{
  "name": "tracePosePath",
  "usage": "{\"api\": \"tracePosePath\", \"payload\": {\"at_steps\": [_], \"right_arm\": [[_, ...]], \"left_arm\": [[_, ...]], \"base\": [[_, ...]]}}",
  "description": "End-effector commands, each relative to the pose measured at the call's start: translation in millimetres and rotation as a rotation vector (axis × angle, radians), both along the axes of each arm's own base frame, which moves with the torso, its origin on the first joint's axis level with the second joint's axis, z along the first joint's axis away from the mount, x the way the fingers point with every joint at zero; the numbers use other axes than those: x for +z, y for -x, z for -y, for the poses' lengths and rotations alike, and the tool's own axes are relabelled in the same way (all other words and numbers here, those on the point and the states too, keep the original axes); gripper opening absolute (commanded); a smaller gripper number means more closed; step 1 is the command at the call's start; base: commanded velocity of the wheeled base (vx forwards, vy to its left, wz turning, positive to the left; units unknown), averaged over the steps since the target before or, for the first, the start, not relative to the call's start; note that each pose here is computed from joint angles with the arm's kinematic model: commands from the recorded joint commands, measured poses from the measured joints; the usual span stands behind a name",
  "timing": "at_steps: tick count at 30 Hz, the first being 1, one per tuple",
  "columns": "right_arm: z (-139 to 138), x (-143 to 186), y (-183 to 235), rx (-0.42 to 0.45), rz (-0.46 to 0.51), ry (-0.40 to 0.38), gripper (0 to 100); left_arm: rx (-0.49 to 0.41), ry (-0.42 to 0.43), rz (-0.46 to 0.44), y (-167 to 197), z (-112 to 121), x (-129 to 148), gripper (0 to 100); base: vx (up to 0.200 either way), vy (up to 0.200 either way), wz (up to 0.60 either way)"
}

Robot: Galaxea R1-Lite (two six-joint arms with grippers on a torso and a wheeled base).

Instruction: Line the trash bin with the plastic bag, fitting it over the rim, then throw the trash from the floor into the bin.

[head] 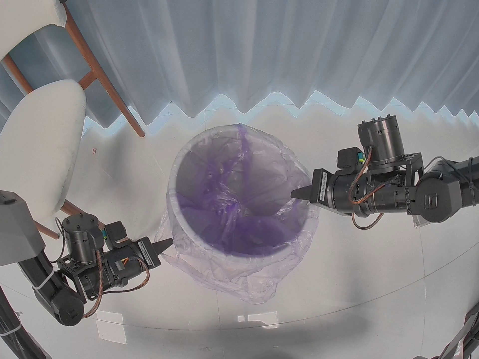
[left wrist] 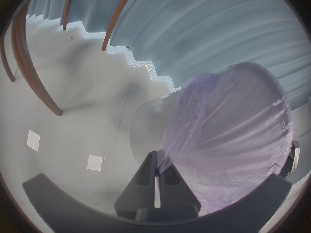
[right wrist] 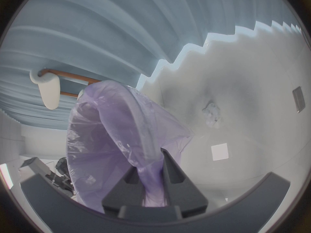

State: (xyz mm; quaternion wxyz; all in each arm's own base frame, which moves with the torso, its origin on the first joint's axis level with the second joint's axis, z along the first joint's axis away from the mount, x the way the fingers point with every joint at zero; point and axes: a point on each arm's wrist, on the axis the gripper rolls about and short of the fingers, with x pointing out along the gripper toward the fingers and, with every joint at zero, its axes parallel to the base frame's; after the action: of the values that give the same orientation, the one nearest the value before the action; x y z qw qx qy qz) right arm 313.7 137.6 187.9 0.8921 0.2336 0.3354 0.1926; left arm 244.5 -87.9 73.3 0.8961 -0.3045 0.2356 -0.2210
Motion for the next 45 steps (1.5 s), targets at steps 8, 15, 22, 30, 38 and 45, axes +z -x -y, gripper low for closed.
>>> {"api": "tracePosePath", "payload": {"at_steps": [8,15,22,30,38,45], "right_arm": [[10,1,17,0.046,-0.038,-0.055,0],[13,-2,15,0.042,-0.050,-0.059,0],[14,1,15,0.015,-0.067,-0.095,0],[14,0,13,0.005,-0.066,-0.094,0],[10,-11,8,-0.073,-0.128,-0.116,0],[-25,-37,-7,-0.227,-0.108,-0.143,0]], "left_arm": [[0.074,0.008,0.004,-6,-19,1,0],[0.100,0.019,0.044,-7,-26,4,0],[0.102,0.012,0.033,-3,-27,-2,0],[0.106,0.034,0.084,1,-28,4,100],[0.140,0.122,0.174,38,-40,40,100],[0.158,0.181,0.210,66,-47,54,100]], "base": [[0.000,0.000,0.00],[0.000,0.000,0.00],[0.000,0.000,0.00],[0.000,0.000,0.00],[0.000,0.000,0.00],[0.000,0.000,0.00]]}}
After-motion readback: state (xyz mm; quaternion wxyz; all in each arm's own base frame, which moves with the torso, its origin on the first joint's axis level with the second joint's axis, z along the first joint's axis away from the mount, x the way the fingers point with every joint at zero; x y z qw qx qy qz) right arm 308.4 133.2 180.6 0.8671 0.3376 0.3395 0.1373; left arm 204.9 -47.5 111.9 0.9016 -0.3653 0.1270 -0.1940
